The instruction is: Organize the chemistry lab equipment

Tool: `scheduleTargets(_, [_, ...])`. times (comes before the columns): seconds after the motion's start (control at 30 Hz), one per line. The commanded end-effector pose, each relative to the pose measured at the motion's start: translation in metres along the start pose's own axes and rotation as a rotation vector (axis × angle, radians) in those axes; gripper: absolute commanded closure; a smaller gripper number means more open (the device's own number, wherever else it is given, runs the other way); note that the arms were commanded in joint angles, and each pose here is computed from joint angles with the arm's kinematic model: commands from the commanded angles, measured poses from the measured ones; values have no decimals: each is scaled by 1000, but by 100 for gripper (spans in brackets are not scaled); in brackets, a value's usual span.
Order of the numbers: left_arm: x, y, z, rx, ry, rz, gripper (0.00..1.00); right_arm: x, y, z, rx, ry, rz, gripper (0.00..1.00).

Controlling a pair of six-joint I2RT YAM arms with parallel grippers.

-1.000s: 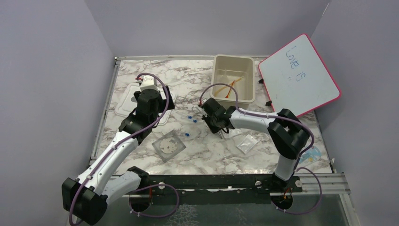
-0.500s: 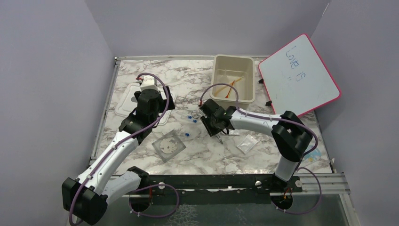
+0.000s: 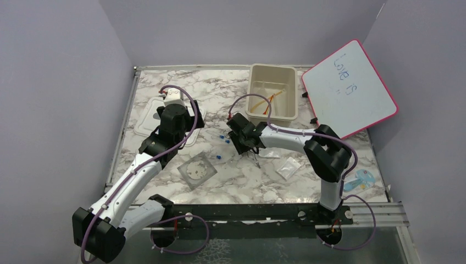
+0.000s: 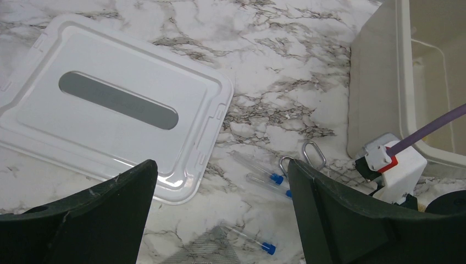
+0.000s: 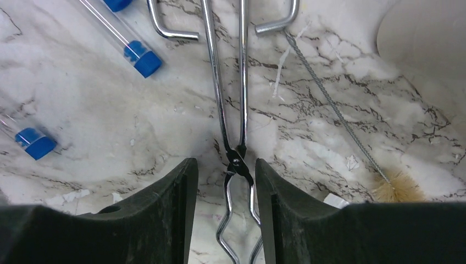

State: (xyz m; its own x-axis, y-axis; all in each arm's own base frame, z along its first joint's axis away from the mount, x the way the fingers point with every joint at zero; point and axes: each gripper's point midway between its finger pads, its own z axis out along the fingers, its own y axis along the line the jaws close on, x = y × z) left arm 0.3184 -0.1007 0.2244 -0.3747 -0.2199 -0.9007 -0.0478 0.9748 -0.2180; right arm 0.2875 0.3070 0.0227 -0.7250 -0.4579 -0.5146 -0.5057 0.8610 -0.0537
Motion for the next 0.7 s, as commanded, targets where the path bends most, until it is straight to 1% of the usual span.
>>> scheduleTargets(0.0, [-7, -4, 0, 18, -21, -8, 9, -8, 1, 9, 8, -17, -30, 53])
scheduleTargets(0.1, [-7, -4, 1, 20, -18, -8, 9, -4, 4, 10, -17, 1, -34, 57])
scheduleTargets(0.23, [-7, -4, 1, 20, -20, -9, 9, -2, 4, 12, -26, 7, -17, 67])
scheduleTargets(0.3, [-7, -4, 1, 18, -18, -7, 9, -4, 2, 12, -27, -3, 8, 71])
scheduleTargets(0.43, [-7, -5, 1, 21, -19, -9, 9, -9, 3, 15, -40, -20, 38, 72])
scheduleTargets(0.57, [-8, -5, 0, 21, -22, -9, 9, -8, 1, 23, -12, -12, 43, 72])
scheduleTargets(0.63, [-8, -4, 0, 21, -23, -8, 9, -8, -2, 25, 8, -11, 41, 77])
scheduleTargets(0.67, [-8, -4, 0, 20, -24, -9, 9, -9, -4, 25, 16, -11, 40, 82])
